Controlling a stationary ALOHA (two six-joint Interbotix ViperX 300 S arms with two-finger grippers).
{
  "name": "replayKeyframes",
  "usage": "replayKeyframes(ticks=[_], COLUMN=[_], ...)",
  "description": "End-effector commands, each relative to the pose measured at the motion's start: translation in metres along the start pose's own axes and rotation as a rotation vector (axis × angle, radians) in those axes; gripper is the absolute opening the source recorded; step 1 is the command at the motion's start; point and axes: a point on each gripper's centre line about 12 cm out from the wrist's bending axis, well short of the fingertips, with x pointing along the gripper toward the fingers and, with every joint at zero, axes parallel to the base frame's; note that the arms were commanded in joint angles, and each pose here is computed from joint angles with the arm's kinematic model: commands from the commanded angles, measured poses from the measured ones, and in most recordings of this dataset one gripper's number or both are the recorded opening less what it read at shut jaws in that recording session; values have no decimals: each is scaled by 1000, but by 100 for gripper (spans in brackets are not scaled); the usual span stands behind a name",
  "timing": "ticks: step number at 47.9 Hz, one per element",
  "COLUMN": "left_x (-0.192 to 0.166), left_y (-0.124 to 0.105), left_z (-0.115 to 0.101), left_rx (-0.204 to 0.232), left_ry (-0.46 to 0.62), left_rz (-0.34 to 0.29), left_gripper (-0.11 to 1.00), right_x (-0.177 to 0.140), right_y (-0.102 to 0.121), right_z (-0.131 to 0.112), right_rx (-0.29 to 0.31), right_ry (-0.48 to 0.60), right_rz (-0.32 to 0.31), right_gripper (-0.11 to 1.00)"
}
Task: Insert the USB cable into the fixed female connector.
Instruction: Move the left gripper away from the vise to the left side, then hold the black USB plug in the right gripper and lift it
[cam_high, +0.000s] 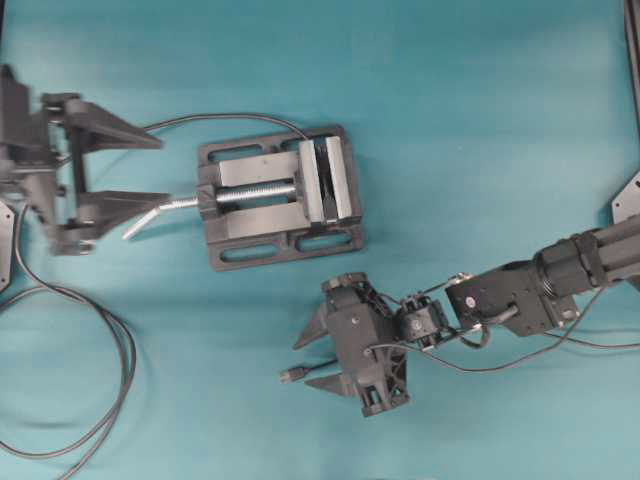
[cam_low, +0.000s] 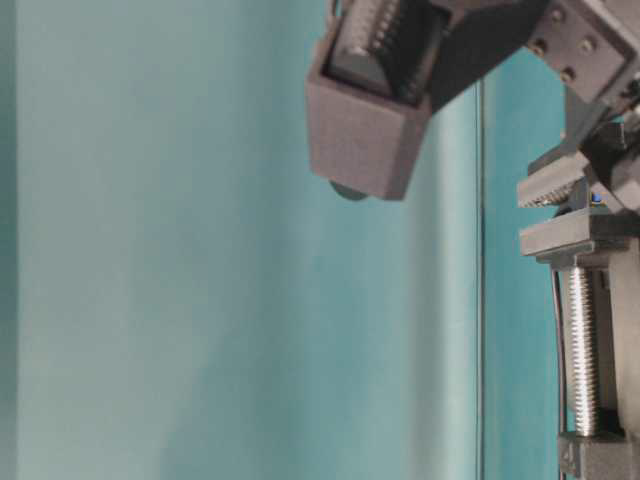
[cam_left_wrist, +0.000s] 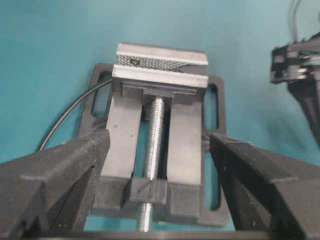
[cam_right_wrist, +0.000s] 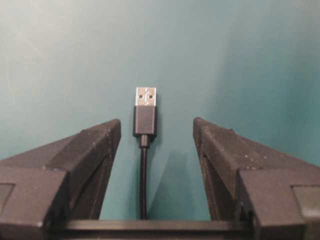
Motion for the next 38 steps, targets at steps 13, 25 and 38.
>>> replayKeyframes(ticks=[13, 25, 38], left_x=[-50, -63, -65], left_y=[-3, -10, -15], left_z=[-7, -3, -15], left_rx=[29, 92, 103], left_ry=[1, -43, -93], left_rz=[-25, -67, -112], left_gripper=[96, 96, 96], right_x=[4, 8, 11], right_y=[3, 8, 8], right_z=[9, 3, 1], right_rx=[-4, -7, -7], right_ry=[-26, -13, -8], right_rz=[7, 18, 19], right_gripper=[58, 53, 48])
